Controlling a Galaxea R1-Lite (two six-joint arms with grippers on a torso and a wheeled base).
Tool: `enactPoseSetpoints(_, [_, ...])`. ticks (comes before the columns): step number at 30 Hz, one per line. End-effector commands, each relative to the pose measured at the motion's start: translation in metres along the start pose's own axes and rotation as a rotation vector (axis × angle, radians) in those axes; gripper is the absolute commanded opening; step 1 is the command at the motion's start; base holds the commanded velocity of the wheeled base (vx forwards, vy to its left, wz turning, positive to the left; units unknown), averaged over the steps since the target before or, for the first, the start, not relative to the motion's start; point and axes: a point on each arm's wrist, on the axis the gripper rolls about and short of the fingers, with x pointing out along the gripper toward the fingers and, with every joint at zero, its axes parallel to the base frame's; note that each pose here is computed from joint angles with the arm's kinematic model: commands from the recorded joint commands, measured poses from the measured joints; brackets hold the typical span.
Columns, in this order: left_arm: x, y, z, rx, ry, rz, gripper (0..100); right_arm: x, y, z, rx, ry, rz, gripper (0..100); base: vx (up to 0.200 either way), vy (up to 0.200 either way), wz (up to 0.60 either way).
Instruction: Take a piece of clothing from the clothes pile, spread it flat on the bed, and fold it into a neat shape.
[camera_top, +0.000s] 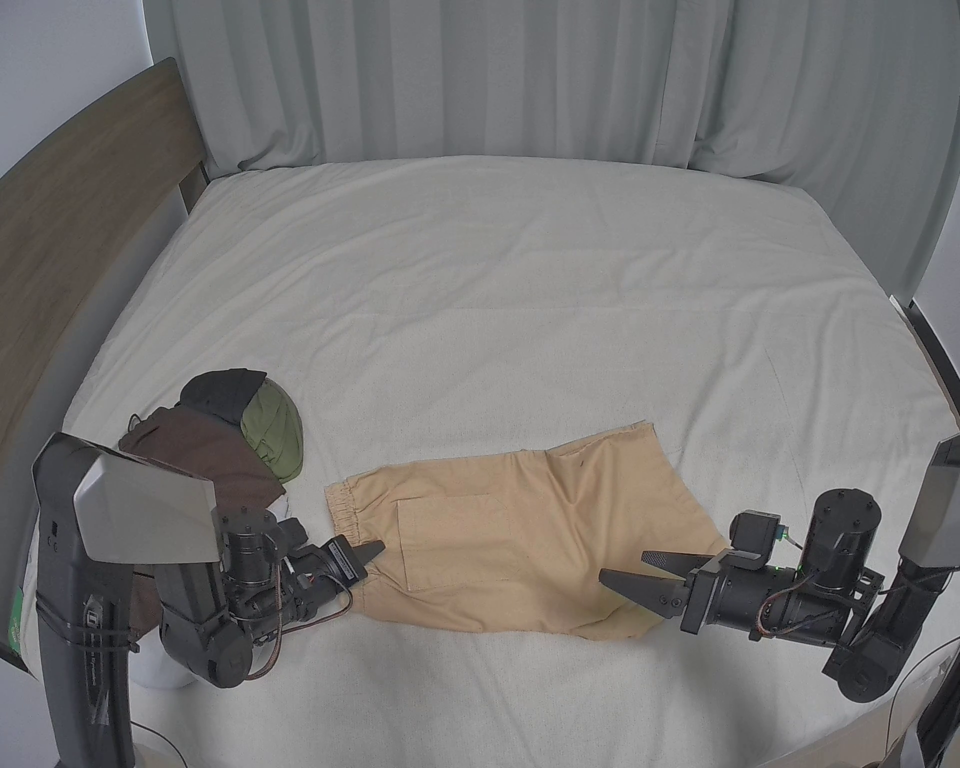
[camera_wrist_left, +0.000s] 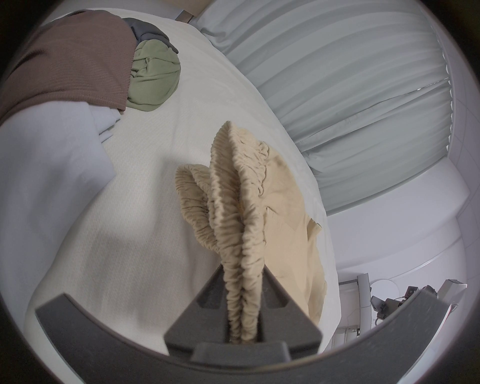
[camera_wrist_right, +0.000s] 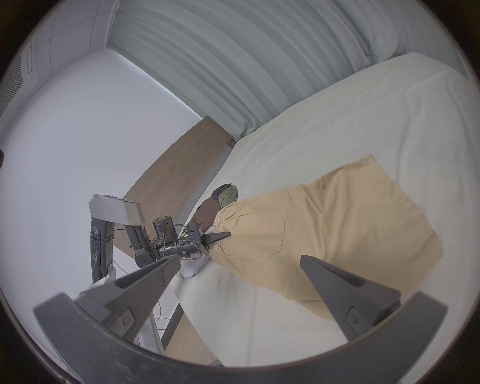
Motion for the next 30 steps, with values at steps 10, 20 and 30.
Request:
enactPoseSetpoints(10, [-0.019,-0.001,0.010,-0.010,0.013,-0.023,0,0.000,-0.001,0.000,0.001,-0.001,-0.002,100,0.000,0.000,0.00])
enactPoseSetpoints(20, [-0.029,-0.001,0.005,-0.004,0.067,-0.032,0,0.000,-0.001,0.001,0.001,-0.003,-0.003,100,0.000,0.000,0.00])
enactPoseSetpoints(30, [-0.038,0.000,0.011,-0.012,0.071,-0.046,0,-0.001,-0.001,0.001,0.001,-0.005,-0.005,100,0.000,0.000,0.00])
